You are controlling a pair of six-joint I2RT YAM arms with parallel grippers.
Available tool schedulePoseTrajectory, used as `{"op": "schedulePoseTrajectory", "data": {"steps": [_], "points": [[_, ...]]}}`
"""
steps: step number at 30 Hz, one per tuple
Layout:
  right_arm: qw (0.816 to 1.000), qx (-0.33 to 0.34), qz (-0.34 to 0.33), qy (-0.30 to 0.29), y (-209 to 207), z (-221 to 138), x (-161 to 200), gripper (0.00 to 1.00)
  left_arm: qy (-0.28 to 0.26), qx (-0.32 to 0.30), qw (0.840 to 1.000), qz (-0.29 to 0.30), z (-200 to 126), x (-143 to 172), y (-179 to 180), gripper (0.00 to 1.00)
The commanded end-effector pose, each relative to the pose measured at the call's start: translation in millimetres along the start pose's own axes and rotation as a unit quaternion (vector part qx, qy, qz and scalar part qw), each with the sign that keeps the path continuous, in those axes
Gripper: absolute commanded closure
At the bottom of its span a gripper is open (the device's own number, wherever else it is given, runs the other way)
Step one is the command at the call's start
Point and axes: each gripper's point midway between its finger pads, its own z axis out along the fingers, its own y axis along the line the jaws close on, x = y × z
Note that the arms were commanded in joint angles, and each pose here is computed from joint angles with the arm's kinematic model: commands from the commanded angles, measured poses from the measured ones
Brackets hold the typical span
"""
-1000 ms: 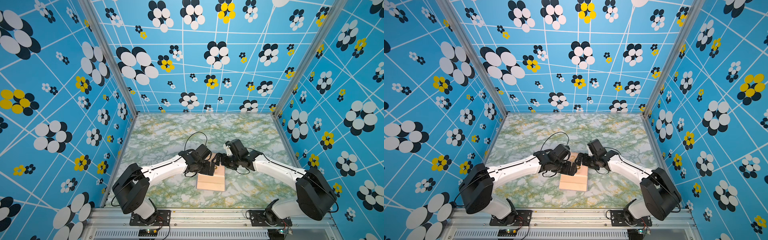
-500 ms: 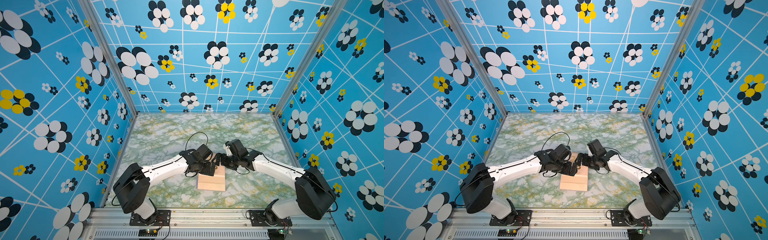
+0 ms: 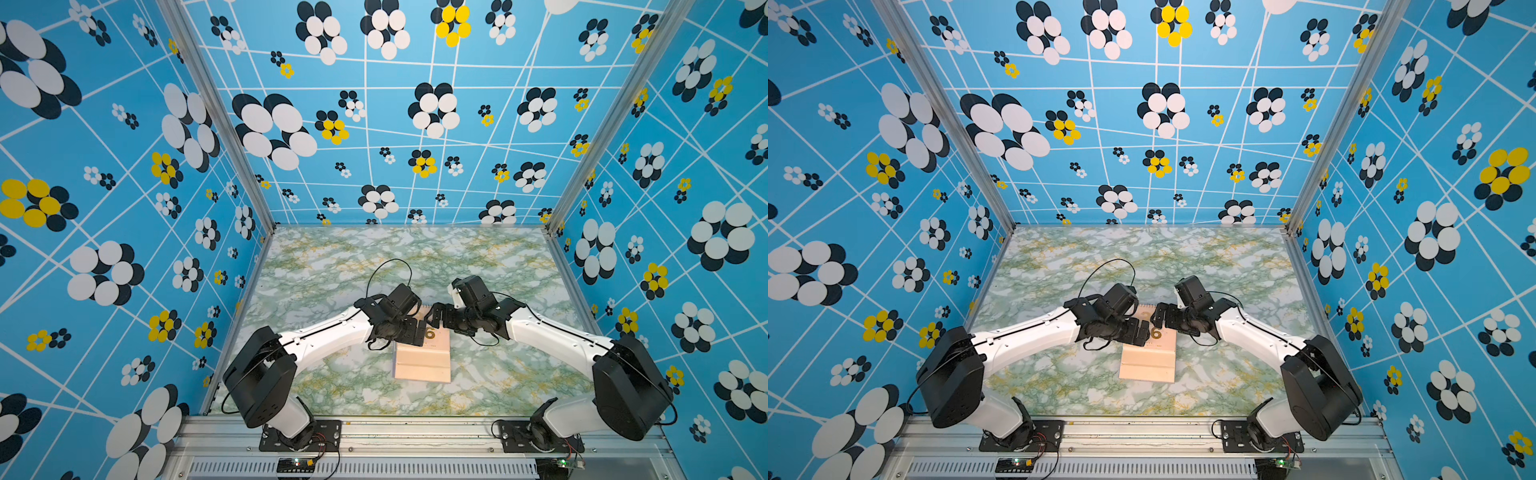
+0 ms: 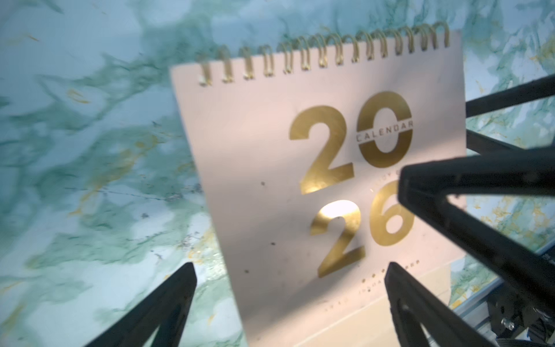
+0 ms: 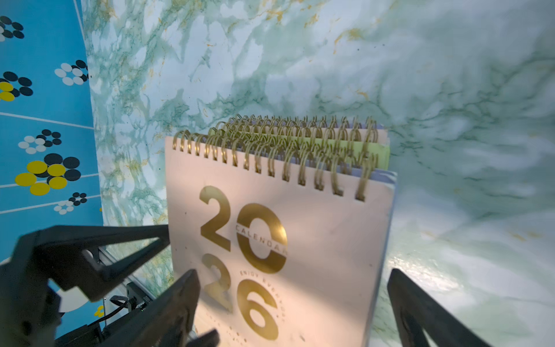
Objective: Stack the calendars
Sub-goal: Adjust the calendars at the calendar, then reset both arms
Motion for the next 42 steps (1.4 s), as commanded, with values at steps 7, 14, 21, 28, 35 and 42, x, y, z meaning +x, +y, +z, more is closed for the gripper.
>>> {"op": "schedulePoseTrajectory", "data": {"steps": [7, 14, 21, 28, 35, 42], "points": [[0.976, 0.124, -0.046, -0.171, -76.9, -85.8, -79.6, 0.01, -0.266, -0.056, 0.962, 0.000, -99.1, -87.3, 111.6, 0.01], [0.921, 0.247, -0.021, -0.299, -174.1, -112.2, -125.5, 0.01, -0.367, -0.167, 0.915, -0.024, -116.8, -93.2, 219.6, 0.00], [0.884, 0.308, -0.020, -0.352, -229.7, -119.0, -158.0, 0.01, -0.421, -0.238, 0.875, -0.036, -89.7, -73.3, 290.5, 0.00], [0.886, 0.316, -0.045, -0.336, -241.8, -105.8, -154.5, 0.01, -0.427, -0.224, 0.876, -0.031, -57.9, -65.2, 298.2, 0.00], [0.879, 0.277, -0.094, -0.376, -235.0, -84.1, -135.1, 0.01, -0.421, -0.211, 0.882, -0.022, -54.8, -69.1, 295.2, 0.00], [0.873, 0.277, -0.108, -0.386, -234.1, -78.9, -129.9, 0.01, -0.419, -0.205, 0.884, -0.017, -53.3, -69.4, 293.6, 0.00]]}}
